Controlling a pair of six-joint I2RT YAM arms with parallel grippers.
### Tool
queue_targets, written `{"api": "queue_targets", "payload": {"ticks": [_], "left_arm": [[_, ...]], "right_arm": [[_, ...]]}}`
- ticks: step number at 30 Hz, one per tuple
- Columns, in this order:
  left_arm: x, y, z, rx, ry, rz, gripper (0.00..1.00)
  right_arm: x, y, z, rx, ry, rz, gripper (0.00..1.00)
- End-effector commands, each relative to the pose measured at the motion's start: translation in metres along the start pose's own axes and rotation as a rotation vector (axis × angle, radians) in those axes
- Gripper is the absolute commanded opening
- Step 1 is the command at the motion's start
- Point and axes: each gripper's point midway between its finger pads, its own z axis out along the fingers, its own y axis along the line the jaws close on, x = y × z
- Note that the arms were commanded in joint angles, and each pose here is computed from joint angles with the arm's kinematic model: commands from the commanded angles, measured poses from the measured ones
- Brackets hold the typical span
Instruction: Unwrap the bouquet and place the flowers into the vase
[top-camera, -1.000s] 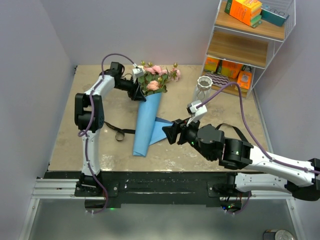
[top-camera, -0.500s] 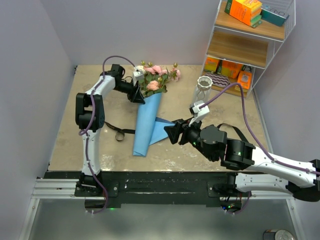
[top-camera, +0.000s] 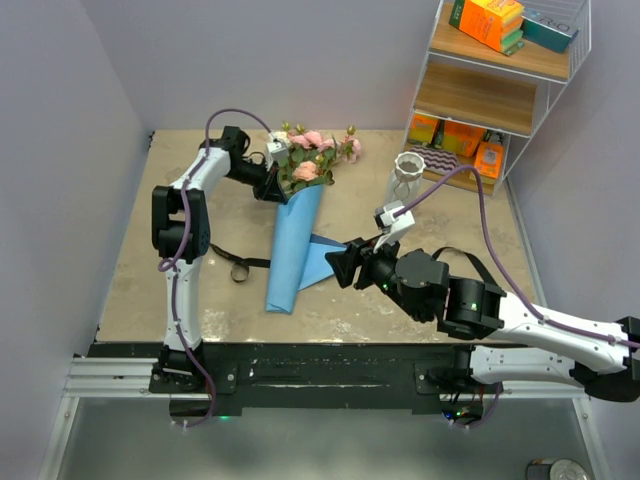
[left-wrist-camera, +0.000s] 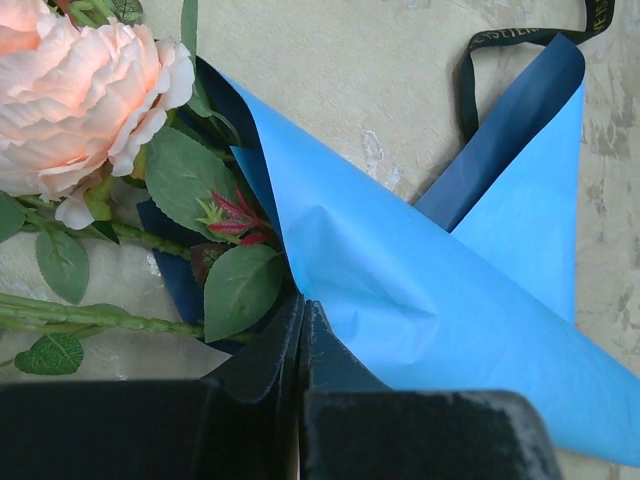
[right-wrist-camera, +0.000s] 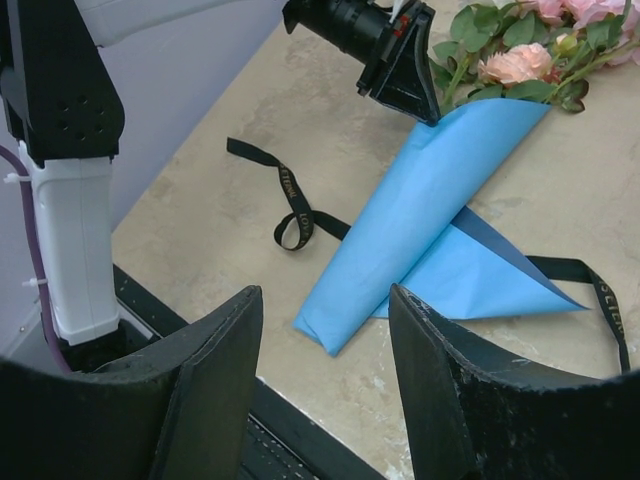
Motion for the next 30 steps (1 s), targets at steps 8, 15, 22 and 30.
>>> {"api": "queue_targets", "payload": {"ticks": [8, 15, 22, 30], "left_arm": [[-0.071, -0.064, -0.047, 0.044, -0.095, 0.118, 0.00], [-0.091, -0.096, -0.063, 0.079, -0.140, 0.134, 0.04], [-0.063, -0.057, -0.045, 0.054, -0.053, 0.130, 0.59], [-0.039, -0.013, -0.024, 0.023, 0.006, 0.100, 0.61]], "right_arm": [[-0.017, -0.003, -0.009, -0.003, -0.060, 0.061, 0.55], [-0.015, -0.010, -0.014, 0.009, -0.063, 0.073, 0.54], [-0.012, -0.010, -0.016, 0.006, -0.052, 0.070, 0.62], [-0.013, -0.005, -0.015, -0.026, -0.054, 0.052, 0.64]]}}
